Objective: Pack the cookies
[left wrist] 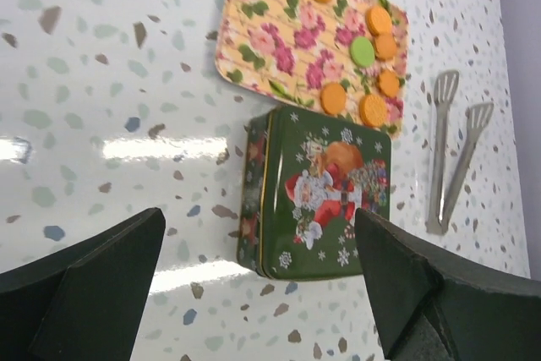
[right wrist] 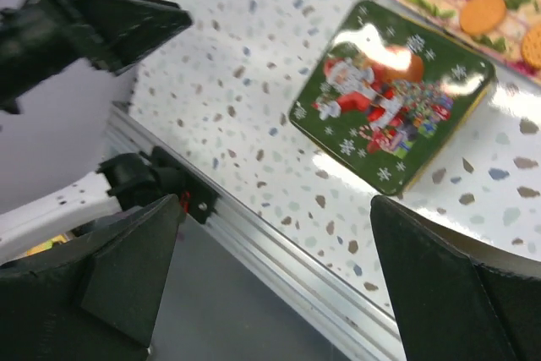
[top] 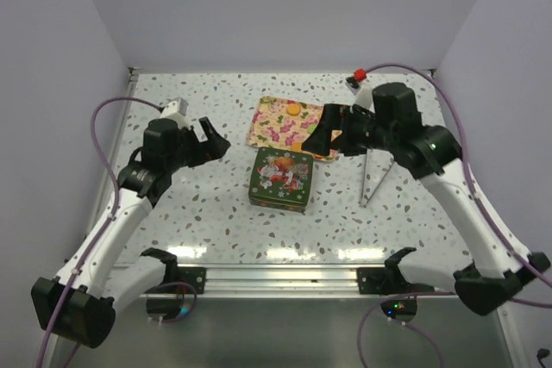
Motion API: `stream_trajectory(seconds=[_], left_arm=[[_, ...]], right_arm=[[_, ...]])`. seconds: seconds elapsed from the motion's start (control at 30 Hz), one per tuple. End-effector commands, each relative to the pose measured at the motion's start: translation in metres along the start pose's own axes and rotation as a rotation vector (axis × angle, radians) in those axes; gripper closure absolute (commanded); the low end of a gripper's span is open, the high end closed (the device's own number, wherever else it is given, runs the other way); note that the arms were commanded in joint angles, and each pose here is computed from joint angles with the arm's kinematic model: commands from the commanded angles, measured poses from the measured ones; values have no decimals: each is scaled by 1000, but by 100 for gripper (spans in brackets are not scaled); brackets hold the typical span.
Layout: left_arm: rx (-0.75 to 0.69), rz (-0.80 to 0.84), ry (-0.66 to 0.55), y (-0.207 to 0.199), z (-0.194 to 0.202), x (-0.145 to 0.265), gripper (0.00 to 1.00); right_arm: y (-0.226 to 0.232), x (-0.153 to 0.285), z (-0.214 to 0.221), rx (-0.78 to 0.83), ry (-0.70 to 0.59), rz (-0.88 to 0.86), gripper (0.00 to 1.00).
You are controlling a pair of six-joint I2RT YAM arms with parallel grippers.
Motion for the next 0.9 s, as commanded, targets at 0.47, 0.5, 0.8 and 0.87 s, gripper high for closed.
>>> stream_trajectory(seconds=[0.47,0.5,0.8,0.87], left_arm=[[-370,-659,-543,129,10,12,0],[-393,-677,-503,138,21,2,0],[-421,-644,-476,164,42,-40,0],[-429,-631,-527,163,26,-44,0]], right_arm=[[-11,66,62,-43,-219,-228,1],[-11,68,61,-28,-226,-227,1],[-13,77,50,22,-245,-146,1],[-14,75,50,21,-240,-140,1]])
Point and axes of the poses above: each gripper's point midway between its finger pads, its own x axis back along the fingers, its own y axis along the line the jaws close on, z = x × y, the point moved 4 cm from there along x, back along the fingers, and after that the axes turned 8 degrees about -x, right-handed, at the moved point
